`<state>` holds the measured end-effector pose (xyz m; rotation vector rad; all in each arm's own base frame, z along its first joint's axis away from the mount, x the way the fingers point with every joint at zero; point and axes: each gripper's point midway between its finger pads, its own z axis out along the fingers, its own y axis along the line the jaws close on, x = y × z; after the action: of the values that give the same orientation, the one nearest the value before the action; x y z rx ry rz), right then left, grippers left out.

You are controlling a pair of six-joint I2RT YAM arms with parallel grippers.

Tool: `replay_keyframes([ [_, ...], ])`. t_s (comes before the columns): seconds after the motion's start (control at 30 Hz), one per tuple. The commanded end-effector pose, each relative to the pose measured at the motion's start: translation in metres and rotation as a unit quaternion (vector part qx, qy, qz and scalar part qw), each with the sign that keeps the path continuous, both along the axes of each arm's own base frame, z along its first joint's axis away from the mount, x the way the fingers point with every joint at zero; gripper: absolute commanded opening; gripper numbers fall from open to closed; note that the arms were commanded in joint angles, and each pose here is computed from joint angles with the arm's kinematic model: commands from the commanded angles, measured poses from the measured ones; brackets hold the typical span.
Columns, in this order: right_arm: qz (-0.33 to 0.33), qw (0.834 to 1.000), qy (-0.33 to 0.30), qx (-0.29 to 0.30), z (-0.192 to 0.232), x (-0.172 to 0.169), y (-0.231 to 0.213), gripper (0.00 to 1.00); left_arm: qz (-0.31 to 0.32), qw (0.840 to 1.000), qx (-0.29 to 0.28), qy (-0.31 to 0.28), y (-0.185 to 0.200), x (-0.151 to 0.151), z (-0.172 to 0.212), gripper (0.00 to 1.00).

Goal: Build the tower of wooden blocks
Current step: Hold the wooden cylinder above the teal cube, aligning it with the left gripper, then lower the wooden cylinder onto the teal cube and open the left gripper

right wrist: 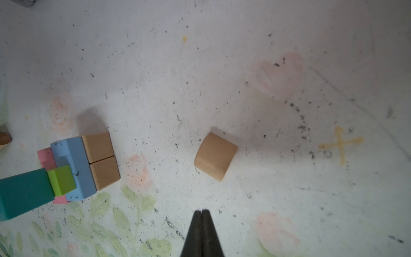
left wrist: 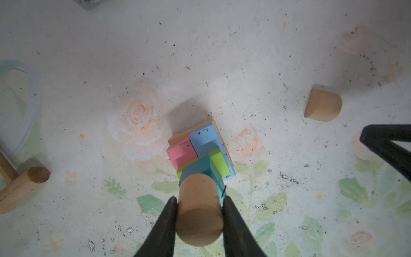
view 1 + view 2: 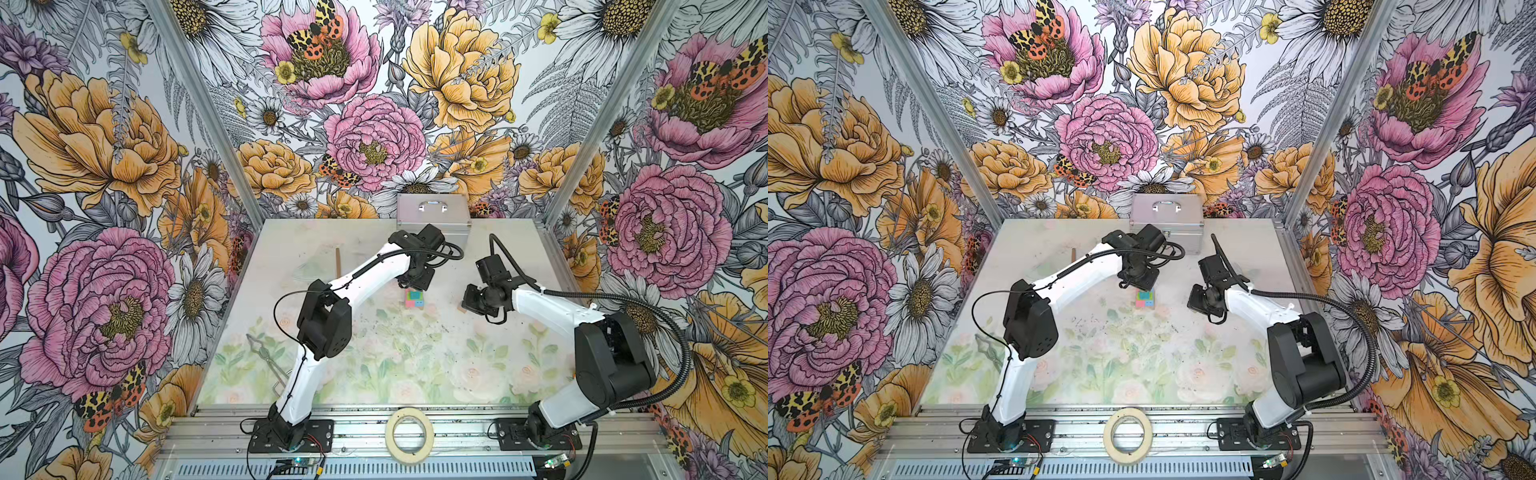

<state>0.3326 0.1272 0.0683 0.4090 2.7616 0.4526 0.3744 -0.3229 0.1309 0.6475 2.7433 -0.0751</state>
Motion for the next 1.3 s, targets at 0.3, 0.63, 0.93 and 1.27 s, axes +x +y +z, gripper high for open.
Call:
replay_keyframes([
  [0.3,-0.007,1.0,-0.013,-0.004,0.004,0.005,-0.004,0.0,0.005,1.0,-0.011,0.004,-0.005,0.005,-0.002,0.35],
  [0.63,-0.006,1.0,-0.015,-0.003,0.005,0.005,-0.004,0.0,0.005,1.0,-0.01,0.005,-0.004,0.005,-0.003,0.41],
  [0.93,-0.007,1.0,-0.014,-0.003,0.005,0.005,-0.004,0.0,0.006,1.0,-0.011,0.004,-0.004,0.005,-0.002,0.48],
  [1.27,-0.006,1.0,-0.019,0.0,0.009,0.006,-0.003,0.0,0.01,1.0,-0.019,-0.011,-0.003,0.008,0.013,0.58],
])
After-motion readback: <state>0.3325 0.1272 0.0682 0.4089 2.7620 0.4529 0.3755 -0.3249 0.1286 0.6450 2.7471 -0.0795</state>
